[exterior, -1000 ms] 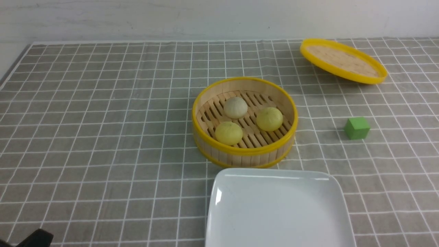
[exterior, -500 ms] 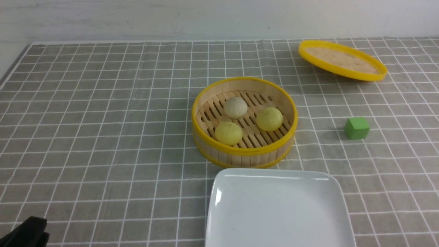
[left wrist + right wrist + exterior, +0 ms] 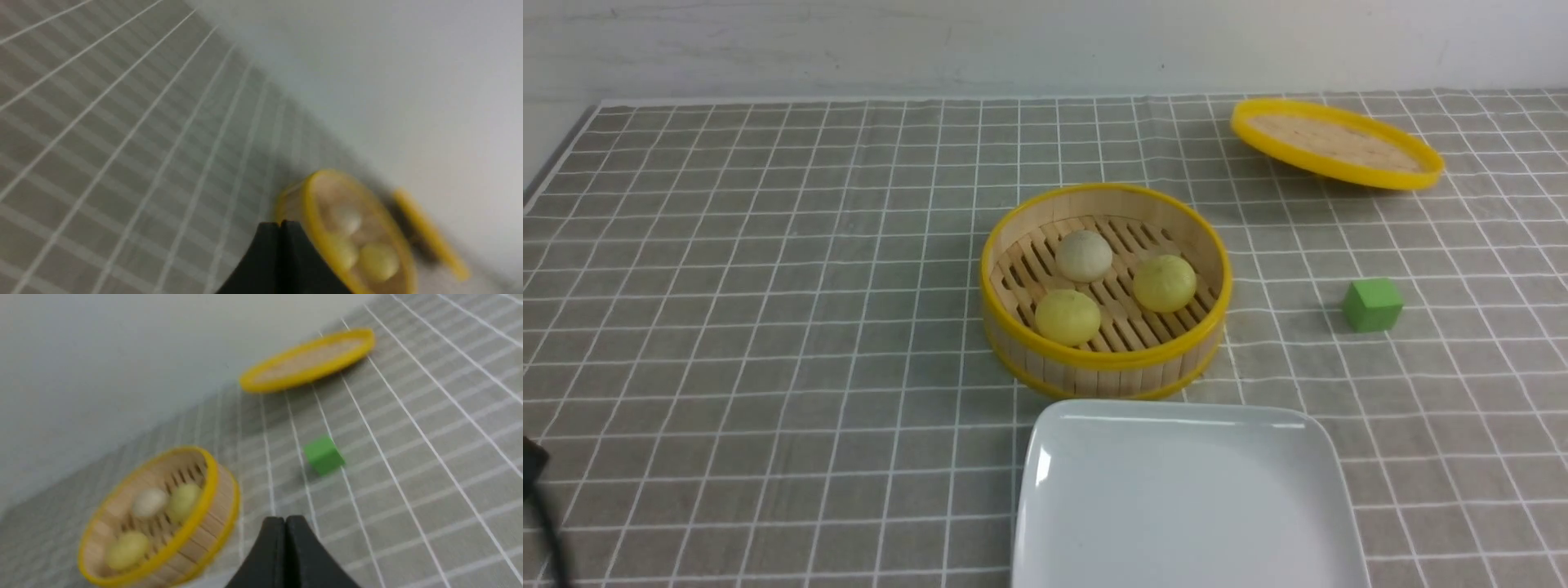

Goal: Put the steamed buns into the plate on the grey tablecloth.
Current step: 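Reach toward a bun in the bamboo steamer with the right gripper, then move the steamed bun from the bamboo steamer onto the white plate with the right gripper, then reach into the bamboo steamer and grasp a bun with the left gripper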

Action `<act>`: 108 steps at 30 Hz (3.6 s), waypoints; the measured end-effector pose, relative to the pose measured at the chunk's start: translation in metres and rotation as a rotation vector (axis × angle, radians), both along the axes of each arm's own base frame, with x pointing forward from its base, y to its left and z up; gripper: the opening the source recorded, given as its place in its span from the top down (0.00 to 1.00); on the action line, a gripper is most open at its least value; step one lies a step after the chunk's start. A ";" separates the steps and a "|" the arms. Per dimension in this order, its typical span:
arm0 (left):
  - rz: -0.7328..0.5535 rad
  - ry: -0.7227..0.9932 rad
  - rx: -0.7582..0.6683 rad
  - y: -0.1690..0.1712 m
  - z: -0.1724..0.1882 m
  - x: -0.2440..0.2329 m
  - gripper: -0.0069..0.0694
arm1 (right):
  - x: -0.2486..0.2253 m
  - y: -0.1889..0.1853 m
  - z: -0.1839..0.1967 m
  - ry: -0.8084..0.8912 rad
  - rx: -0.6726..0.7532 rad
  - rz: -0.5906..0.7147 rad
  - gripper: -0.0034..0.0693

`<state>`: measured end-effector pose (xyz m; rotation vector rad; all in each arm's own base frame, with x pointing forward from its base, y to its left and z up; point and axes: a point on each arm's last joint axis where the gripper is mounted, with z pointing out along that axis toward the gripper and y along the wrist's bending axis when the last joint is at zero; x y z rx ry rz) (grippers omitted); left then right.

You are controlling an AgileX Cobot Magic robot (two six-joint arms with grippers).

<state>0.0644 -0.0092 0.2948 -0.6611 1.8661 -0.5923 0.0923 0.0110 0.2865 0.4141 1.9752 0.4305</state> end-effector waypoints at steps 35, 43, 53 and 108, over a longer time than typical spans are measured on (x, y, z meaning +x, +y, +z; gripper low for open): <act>-0.383 0.607 0.226 -0.012 -0.019 0.088 0.89 | 0.310 0.196 -0.051 0.408 -0.564 0.726 0.33; -0.383 0.605 0.223 -0.013 -0.018 0.088 0.88 | 0.317 0.197 -0.071 0.420 -0.605 0.728 0.78; -0.385 0.604 0.227 -0.013 -0.018 0.088 0.86 | 0.226 0.161 0.064 0.469 -0.486 0.756 0.93; -0.955 0.456 0.421 -0.206 -0.011 0.310 0.43 | 0.006 0.044 0.032 0.563 -0.447 0.535 0.97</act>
